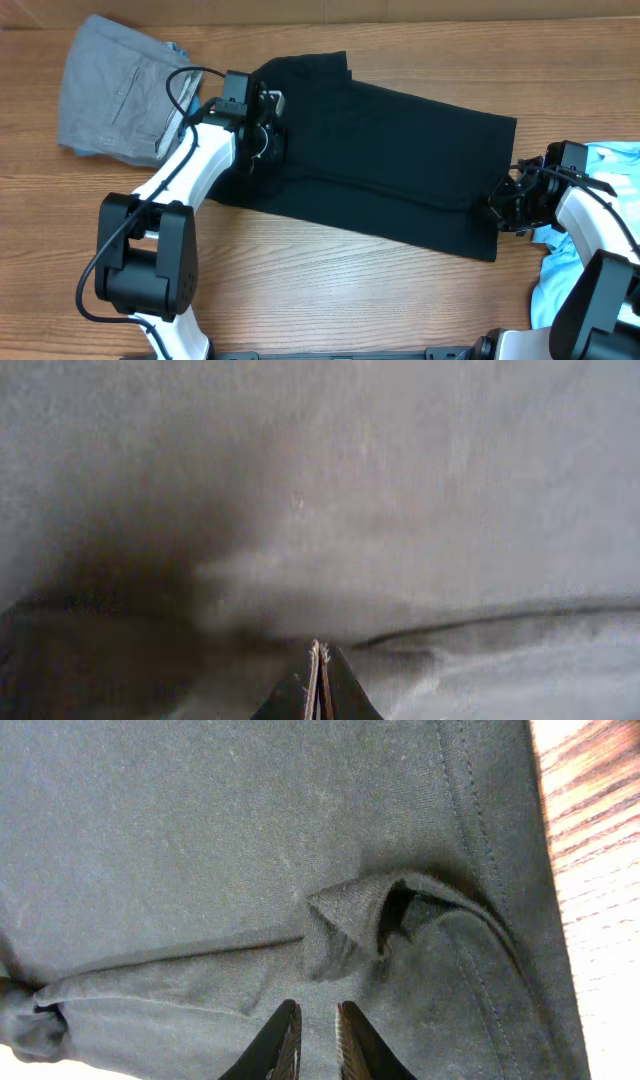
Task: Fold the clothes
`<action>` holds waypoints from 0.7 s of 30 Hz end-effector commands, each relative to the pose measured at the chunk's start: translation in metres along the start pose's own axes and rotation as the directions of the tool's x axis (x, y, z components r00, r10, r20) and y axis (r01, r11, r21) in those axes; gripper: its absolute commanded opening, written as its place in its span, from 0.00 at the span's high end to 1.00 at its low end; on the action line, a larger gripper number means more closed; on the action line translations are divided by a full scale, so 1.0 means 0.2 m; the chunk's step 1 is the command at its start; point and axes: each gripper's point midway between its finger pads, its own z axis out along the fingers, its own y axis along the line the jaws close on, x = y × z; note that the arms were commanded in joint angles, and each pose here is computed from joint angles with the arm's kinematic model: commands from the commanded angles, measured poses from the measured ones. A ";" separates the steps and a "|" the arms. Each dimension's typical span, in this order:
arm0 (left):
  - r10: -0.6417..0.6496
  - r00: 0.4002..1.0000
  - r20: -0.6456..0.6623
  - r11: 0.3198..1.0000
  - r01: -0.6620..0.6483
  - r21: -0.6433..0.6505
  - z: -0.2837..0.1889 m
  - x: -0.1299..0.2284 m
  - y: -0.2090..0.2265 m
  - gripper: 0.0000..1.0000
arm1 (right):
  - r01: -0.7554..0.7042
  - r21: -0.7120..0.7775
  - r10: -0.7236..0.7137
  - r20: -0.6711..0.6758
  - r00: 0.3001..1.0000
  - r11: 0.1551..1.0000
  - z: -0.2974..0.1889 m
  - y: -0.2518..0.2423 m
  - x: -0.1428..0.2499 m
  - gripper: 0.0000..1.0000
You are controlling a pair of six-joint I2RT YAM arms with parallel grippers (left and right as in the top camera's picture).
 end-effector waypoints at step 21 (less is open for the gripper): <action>-0.065 0.939 -0.338 0.996 0.042 -0.075 -0.01 0.48 0.10 0.60 | 0.030 -0.024 -0.029 0.035 0.999 0.999 -0.21 0.16 -0.10 0.43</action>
